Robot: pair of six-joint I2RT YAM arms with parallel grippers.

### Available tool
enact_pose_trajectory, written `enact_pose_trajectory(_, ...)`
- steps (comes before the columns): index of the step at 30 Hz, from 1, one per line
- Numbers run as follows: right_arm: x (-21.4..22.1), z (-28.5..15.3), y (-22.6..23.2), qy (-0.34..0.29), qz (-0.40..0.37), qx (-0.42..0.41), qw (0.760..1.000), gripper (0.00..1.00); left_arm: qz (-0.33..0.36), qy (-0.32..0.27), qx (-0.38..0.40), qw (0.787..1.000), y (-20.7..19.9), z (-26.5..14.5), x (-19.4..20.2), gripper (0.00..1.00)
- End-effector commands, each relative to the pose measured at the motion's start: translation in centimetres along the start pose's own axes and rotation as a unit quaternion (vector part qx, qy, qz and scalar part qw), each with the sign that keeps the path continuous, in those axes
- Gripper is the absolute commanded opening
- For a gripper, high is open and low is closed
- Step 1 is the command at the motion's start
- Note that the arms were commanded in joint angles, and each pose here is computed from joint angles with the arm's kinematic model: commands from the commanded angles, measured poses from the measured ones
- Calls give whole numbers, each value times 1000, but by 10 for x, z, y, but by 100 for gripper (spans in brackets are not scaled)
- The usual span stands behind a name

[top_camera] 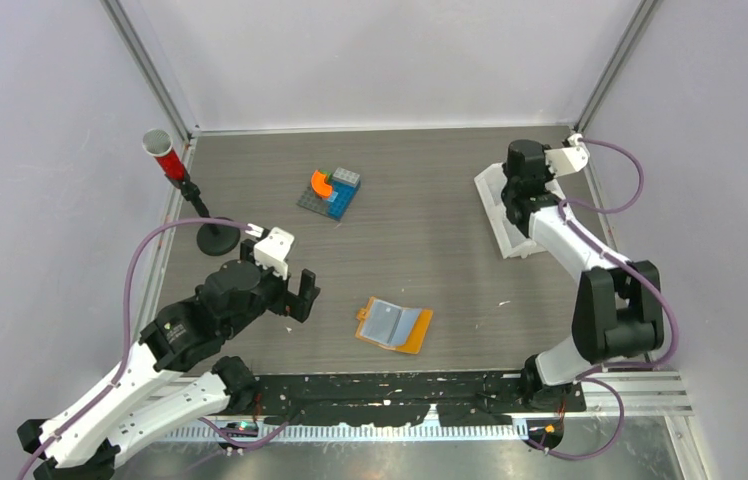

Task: Take the credit cards out of the card holder
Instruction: Place the credit card in the storage box.

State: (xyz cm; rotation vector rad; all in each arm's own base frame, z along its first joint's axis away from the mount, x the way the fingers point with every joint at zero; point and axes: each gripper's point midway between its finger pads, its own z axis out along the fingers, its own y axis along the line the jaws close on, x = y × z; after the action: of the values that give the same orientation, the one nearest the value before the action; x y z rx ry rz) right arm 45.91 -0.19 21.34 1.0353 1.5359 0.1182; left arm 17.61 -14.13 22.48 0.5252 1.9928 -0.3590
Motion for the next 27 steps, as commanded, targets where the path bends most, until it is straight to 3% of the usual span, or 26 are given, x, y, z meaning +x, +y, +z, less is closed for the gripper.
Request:
enact_pose_trajectory(1, -27, 34, 8, -42, 63, 23, 997, 5, 7, -14, -7, 1000, 4, -2, -5, 99)
enact_pose_trajectory(15, -14, 90, -40, -30, 111, 76, 991, 5, 9, -14, -9, 1000, 4, -1, -5, 99)
enact_pose_trajectory(27, 2, 103, -64, 7, 110, 91, 990, 8, 9, -20, -12, 1000, 5, 1, -8, 99)
